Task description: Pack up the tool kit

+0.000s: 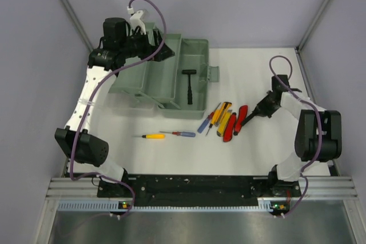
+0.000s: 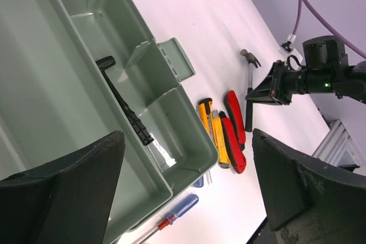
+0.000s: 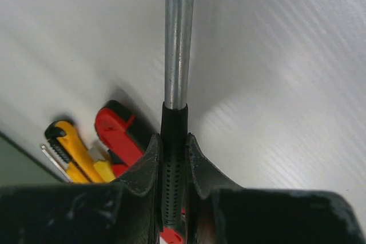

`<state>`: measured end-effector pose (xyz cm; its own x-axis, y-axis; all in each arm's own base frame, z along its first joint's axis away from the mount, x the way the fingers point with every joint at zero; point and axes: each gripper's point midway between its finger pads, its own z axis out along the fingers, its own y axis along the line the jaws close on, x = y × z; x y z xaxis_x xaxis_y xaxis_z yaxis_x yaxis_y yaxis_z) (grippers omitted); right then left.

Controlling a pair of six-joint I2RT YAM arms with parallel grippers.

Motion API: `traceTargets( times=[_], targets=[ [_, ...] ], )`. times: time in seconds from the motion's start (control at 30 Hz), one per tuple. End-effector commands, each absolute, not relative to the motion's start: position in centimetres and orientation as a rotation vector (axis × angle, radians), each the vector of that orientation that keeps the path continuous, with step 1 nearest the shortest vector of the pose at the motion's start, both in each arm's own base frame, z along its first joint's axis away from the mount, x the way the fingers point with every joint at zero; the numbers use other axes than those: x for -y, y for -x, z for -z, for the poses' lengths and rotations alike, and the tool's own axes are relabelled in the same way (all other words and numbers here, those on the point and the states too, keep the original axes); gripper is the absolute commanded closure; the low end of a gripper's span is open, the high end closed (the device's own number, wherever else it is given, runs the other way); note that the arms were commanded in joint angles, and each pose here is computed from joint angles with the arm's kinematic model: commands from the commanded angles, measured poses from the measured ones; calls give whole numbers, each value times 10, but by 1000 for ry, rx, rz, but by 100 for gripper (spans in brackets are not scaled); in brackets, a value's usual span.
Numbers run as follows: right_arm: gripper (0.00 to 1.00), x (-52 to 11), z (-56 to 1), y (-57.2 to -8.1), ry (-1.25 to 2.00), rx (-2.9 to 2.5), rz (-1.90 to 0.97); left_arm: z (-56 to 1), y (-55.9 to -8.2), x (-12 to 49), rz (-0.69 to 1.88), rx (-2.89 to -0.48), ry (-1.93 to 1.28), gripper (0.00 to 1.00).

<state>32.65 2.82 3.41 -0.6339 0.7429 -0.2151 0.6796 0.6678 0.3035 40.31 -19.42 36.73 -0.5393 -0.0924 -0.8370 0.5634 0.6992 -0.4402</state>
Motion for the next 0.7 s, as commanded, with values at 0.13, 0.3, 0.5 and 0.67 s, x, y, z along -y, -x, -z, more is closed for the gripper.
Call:
traceTargets(
  times=[0.13,0.3,0.5,0.67],
  targets=[
    [100,-60,-117,-378,-1034,-2339,-696,-390,-387,212,1016,-1876,-427,5],
    [100,-63,-148,-389,-972,-2266,-756,-388,-387,216,1021,-1880,-431,5],
    [100,-70,-191,-401,-859,-2161,-843,-392,-387,214,1007,-1871,-424,6],
    [100,-81,-235,-412,-706,-2063,-902,-399,-387,210,974,-1864,-408,6]
  ],
)
